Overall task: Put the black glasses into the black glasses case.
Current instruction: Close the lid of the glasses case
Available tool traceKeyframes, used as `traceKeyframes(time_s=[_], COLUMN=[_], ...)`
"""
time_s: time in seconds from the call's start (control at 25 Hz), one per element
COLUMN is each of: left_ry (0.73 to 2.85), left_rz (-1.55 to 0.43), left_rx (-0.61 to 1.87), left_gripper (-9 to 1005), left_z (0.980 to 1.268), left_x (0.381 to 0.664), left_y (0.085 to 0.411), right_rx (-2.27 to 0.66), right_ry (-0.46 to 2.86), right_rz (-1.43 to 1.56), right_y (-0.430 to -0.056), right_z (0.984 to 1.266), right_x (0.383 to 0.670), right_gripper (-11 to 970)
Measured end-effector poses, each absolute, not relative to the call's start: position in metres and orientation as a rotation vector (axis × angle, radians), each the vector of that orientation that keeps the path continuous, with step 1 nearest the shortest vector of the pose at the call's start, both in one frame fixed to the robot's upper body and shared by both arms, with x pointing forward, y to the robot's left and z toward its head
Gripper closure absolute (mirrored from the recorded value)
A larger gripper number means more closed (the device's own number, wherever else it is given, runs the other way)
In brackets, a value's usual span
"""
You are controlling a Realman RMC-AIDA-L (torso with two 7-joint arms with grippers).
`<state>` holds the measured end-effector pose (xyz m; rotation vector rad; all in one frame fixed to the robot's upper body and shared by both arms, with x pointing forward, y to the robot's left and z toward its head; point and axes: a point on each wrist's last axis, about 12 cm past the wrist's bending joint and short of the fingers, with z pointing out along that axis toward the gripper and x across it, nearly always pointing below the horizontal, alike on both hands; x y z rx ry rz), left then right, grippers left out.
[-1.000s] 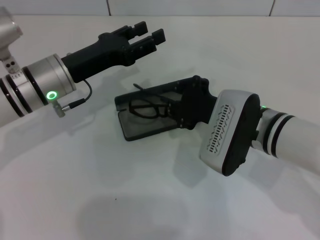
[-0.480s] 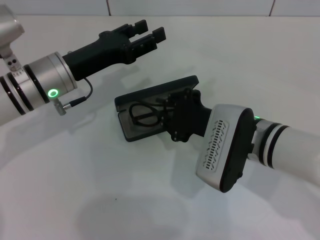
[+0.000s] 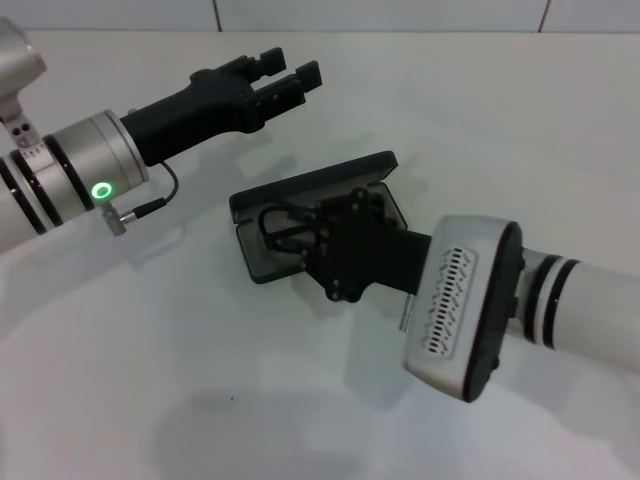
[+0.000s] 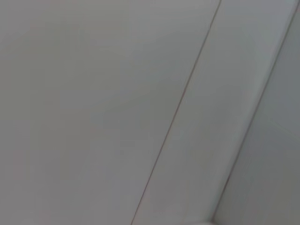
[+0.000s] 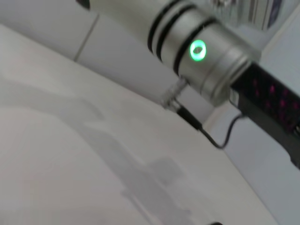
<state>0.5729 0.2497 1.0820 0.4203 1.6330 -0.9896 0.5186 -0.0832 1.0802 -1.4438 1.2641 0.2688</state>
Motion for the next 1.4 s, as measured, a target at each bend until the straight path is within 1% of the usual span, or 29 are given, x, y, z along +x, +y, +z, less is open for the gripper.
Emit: traceKeyframes(time_s=[0.16, 0.2, 0.28, 0.44, 0.52, 0.6, 0.64, 0.76, 0.88, 1.04, 1.24, 1.4], left_ry=[1.673, 1.706, 1.727, 1.752, 1.766, 1.784, 1.796, 1.816, 1.826, 1.846, 1.871, 1.868], left_rz=[-0.964, -0.949, -0.933, -0.896, -0.877, -0.857, -0.847, -0.824, -0.808, -0.788, -0.780, -0.778], left_rx=[0.470, 0.524, 0.549, 0.566, 0.593, 0.636, 0.665, 0.712, 0.716, 0.726, 0.779, 0.797], left_gripper=[303, 303, 304, 304, 304, 304, 304, 304, 304, 304, 304, 304], left_z=[1.080, 1.081, 1.083, 1.084, 1.082, 1.080, 1.078, 1.075, 1.074, 1.071, 1.068, 1.067], left_x=[0.574, 0.575, 0.576, 0.573, 0.571, 0.570, 0.569, 0.565, 0.565, 0.565, 0.564, 0.563], left_y=[0.252, 0.256, 0.262, 0.275, 0.278, 0.278, 0.278, 0.278, 0.279, 0.280, 0.276, 0.274], right_rx=[-1.446, -1.448, -1.454, -1.440, -1.377, -1.247, -1.176, -1.063, -1.007, -0.979, -0.974, -0.974], right_ry=[1.262, 1.259, 1.256, 1.268, 1.282, 1.309, 1.322, 1.360, 1.379, 1.393, 1.411, 1.418], right_rz=[0.363, 0.428, 0.553, 0.870, 0.999, 1.055, 1.064, 1.022, 0.964, 0.927, 0.901, 0.887], right_y=[-0.093, -0.098, -0.114, -0.158, -0.184, -0.210, -0.224, -0.246, -0.257, -0.264, -0.266, -0.268], right_z=[1.080, 1.081, 1.084, 1.091, 1.094, 1.094, 1.093, 1.089, 1.087, 1.086, 1.086, 1.085], right_x=[0.515, 0.512, 0.511, 0.522, 0.528, 0.533, 0.533, 0.532, 0.532, 0.532, 0.535, 0.536], right_gripper=[736, 736, 736, 734, 734, 733, 733, 732, 731, 730, 693, 690])
